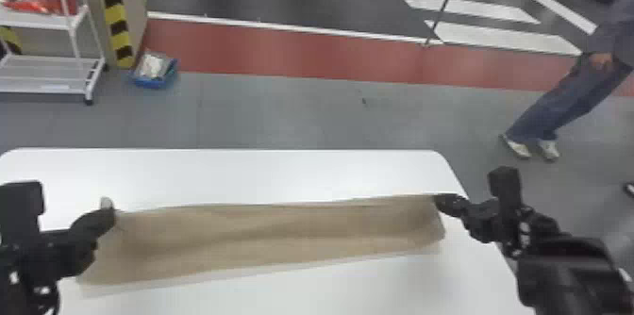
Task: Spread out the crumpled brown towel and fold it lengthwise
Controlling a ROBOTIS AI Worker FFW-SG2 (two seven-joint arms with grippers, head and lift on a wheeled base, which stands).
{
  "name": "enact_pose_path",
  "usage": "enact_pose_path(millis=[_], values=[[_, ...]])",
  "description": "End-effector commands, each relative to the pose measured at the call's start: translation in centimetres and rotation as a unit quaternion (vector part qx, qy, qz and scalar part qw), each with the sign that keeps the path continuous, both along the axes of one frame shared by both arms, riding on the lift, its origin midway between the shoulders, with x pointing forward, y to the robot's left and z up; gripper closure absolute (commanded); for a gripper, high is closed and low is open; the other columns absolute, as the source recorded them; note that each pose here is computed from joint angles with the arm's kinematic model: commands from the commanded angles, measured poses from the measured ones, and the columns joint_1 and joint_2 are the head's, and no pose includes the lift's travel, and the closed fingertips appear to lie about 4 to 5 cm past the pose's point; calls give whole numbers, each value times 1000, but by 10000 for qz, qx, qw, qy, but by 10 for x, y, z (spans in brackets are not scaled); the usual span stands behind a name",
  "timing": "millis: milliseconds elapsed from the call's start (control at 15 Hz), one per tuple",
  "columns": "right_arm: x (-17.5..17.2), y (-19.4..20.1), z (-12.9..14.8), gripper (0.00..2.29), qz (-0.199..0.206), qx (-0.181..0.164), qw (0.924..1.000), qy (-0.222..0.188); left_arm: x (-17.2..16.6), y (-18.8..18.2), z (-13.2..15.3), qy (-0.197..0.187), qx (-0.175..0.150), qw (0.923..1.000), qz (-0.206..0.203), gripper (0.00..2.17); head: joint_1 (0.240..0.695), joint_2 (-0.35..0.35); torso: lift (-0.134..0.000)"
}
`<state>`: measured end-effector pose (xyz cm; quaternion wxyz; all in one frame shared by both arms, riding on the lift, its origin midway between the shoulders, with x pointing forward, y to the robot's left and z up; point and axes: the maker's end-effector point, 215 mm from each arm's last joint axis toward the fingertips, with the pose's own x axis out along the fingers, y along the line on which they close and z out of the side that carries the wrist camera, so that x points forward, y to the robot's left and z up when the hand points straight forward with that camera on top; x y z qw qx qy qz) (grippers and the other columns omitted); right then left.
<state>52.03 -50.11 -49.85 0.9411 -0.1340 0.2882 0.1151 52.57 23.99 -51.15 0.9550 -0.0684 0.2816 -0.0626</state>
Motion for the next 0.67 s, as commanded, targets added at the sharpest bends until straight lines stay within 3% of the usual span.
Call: enact_pose_path(millis=[0, 600], values=[[1, 3, -2, 1595, 22, -35, 10000, 27, 3, -7, -6, 53, 120, 9999, -59, 1609, 695, -269, 0], [18, 1, -19, 1578, -279, -367, 9989, 11, 22, -8, -15, -8, 248, 9997, -33, 1565, 695, -277, 0]])
